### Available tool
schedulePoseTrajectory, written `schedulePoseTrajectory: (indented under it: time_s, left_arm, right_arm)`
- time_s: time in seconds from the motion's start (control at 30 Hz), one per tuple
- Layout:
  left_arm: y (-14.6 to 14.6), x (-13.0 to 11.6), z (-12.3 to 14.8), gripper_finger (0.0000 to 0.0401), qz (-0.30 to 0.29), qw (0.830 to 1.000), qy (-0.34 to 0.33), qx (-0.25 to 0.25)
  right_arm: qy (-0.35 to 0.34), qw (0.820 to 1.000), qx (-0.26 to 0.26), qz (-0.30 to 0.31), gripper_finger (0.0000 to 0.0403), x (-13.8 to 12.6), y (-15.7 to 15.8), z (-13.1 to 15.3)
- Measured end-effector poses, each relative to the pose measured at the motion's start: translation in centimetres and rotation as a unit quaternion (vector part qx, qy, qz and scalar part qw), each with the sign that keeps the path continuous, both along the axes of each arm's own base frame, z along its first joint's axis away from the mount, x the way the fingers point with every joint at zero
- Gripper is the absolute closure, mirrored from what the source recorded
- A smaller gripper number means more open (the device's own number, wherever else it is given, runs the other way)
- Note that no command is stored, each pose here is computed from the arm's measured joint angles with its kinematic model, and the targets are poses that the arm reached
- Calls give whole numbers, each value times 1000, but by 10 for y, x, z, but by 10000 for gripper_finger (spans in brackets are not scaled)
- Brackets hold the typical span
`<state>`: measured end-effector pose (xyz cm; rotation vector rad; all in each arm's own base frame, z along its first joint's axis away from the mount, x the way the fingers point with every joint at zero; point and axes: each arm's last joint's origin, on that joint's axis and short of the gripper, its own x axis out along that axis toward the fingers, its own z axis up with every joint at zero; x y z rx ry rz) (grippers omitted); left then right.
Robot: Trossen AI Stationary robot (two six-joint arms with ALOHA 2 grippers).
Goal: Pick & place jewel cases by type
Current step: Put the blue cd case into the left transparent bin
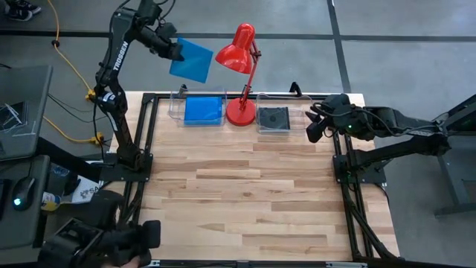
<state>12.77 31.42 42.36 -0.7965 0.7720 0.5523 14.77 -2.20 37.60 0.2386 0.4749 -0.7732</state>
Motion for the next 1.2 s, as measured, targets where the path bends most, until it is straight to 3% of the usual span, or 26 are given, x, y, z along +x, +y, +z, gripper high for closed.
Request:
schedulePoseTrajectory:
  time_s: [0.27,0.57,0.73,0.97,1.2]
  left_arm:
    - [-3,19,-35,388,-4,996,26,-86]
    - [-13,43,-91,388,-42,979,82,-181]
    - [-15,48,-105,388,-23,975,109,-192]
    - [-4,55,-106,388,17,982,64,-175]
    - [-3,55,-107,388,51,979,67,-187]
  right_arm:
    - [1,1000,3,6,295,0,0,0]
    - [10,1000,-3,18,295,0,1,0]
    - [16,999,-6,30,295,0,1,0]
    - [30,999,-11,36,295,0,1,-1]
    - [37,999,-10,37,295,-1,1,-2]
